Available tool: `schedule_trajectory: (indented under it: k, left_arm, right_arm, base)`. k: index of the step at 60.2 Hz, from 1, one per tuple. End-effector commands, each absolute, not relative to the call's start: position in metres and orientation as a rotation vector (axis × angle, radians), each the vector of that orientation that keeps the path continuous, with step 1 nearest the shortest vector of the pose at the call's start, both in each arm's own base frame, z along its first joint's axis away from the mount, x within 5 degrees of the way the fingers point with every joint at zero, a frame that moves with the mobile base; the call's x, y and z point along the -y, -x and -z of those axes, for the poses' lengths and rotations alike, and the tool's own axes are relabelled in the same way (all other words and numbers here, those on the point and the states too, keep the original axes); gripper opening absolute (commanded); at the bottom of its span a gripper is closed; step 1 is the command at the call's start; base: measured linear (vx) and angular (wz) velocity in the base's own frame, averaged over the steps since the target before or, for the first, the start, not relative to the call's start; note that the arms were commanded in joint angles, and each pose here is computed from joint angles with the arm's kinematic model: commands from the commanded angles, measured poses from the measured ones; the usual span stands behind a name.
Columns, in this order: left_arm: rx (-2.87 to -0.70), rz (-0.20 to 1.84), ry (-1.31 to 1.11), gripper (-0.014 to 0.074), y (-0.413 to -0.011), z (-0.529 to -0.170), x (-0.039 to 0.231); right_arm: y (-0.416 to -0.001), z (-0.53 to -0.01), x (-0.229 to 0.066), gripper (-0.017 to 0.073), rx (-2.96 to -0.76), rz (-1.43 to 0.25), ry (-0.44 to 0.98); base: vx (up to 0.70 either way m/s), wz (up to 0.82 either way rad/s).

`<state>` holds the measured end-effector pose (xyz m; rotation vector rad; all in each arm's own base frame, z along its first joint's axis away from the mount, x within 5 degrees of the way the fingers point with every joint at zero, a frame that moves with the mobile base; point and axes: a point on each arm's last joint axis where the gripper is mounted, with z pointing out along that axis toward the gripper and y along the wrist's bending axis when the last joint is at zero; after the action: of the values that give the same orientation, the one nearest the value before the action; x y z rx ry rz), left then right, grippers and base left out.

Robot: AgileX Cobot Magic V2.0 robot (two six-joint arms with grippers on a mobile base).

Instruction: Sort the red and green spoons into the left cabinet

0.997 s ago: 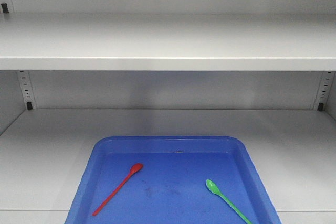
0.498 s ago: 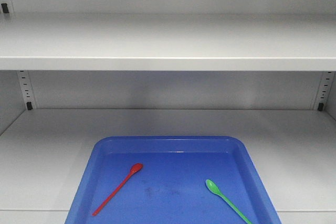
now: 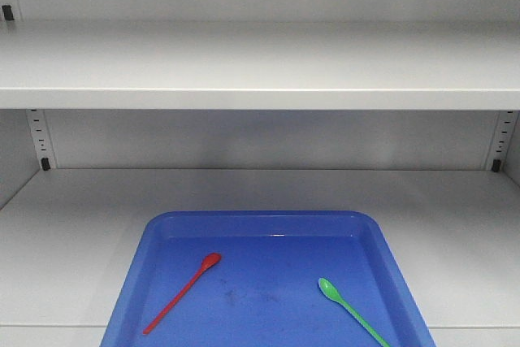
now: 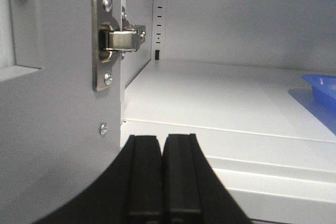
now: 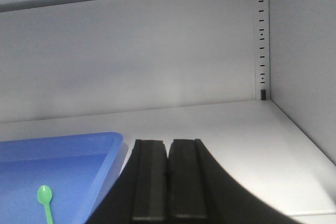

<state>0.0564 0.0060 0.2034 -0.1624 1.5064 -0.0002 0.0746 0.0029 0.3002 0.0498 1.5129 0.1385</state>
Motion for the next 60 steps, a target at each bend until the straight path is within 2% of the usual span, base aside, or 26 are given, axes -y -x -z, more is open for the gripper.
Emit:
schedule_trajectory:
  k: [1,7,16,21,36,60]
  left_arm:
    - [-1.406,0.011,0.164,0.0003,-0.054,-0.212,-0.006]
    - [-1.406,0.011,0.164,0.0003,-0.054,-0.212,-0.006]
    - [-1.406,0.011,0.164,0.0003,-0.054,-0.212,-0.006]
    - [-1.406,0.011,0.164,0.0003,-0.054,-0.212,-0.006]
    - [-1.406,0.011,0.164,0.0003,-0.054,-0.212,-0.006]
    - [-1.407,0.011,0.164,0.0003,-0.054,-0.212,-0.006]
  right_arm:
    - [-0.073,-0.314,-0.006,-0.0001,-1.453,-0.135,0.006]
    - [-0.075,-0.306,-0.007,-0.0001,-1.512,-0.224,-0.064]
    - [-0.078,-0.274,-0.010,-0.0001,-1.536,-0.082,0.109]
    - [-0.075,-0.254,-0.009,-0.0001,-1.530,-0.043,0.140]
    - [-0.060,-0.201,-0.005,-0.0001,-1.522,-0.082,0.052]
    - [-0.056,-0.195,-0.002,-0.0001,-1.563,-0.055,0.014]
  base:
    - [0.00,0.00]
    - [0.00,0.00]
    - [0.00,0.00]
    - [0.00,0.00]
    - [0.00,0.00]
    - [0.00,0.00]
